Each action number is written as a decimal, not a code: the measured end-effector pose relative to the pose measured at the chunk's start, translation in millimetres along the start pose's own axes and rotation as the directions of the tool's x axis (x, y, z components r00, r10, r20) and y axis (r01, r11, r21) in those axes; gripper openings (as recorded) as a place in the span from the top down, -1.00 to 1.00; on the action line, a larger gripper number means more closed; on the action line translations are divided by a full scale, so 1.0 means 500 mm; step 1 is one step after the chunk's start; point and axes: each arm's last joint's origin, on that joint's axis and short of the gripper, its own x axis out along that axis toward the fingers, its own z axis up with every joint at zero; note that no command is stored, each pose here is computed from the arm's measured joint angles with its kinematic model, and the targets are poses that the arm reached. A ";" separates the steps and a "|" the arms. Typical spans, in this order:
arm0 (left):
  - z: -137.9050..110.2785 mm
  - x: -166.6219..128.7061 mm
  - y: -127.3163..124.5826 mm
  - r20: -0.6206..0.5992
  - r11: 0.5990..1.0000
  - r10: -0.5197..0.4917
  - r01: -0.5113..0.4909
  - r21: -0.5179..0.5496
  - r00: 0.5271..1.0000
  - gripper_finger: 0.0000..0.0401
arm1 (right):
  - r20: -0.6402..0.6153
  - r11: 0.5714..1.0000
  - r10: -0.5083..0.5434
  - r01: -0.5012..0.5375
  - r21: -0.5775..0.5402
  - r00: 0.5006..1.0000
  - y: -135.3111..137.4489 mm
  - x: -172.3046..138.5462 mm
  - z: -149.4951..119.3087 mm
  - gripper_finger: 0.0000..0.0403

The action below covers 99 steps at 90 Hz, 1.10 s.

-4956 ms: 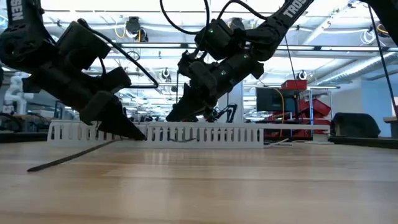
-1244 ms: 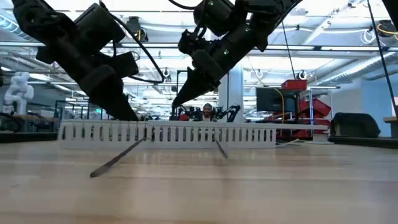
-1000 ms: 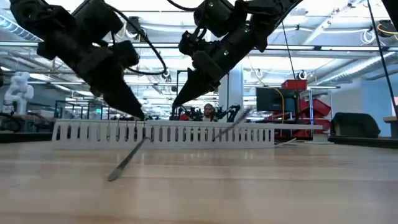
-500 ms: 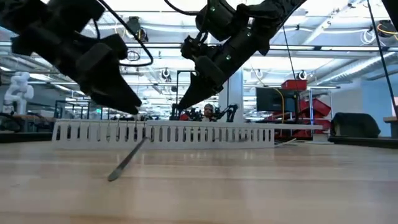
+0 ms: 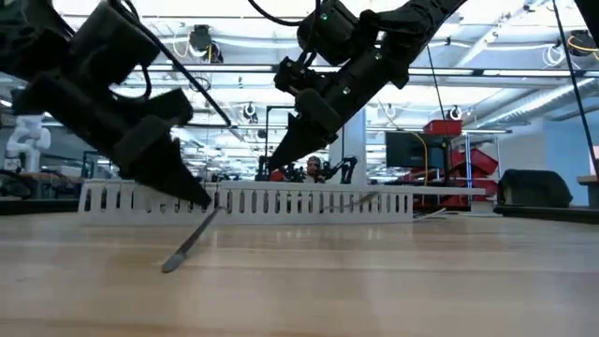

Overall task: Ziptie cables
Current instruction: Close the cable duct

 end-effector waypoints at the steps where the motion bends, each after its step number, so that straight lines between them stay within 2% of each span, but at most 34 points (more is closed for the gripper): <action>1: -0.002 0.002 0.000 -0.003 1.000 0.000 0.000 0.001 1.000 -0.85 | 0.001 1.000 0.000 0.000 0.000 1.000 0.000 0.000 0.000 1.00; 17: -0.009 0.018 -0.005 0.012 1.000 -0.014 0.014 -0.007 1.000 -0.78 | 0.060 0.999 0.026 -0.028 0.032 0.998 0.001 0.002 0.010 1.00; 39: -0.008 0.020 -0.006 0.022 1.000 -0.018 0.018 -0.007 1.000 -0.40 | 0.094 0.998 0.045 -0.049 0.039 0.995 0.005 0.023 0.006 1.00; 50: -0.008 0.020 -0.006 0.020 1.000 -0.017 0.017 0.010 1.000 -0.28 | 0.082 0.994 0.076 -0.082 0.072 0.994 0.008 0.045 -0.009 1.00; 99: -0.007 0.021 -0.004 0.016 0.999 -0.016 0.015 0.043 1.000 -0.24 | 0.126 0.987 0.121 -0.133 0.092 0.985 0.012 0.071 -0.017 1.00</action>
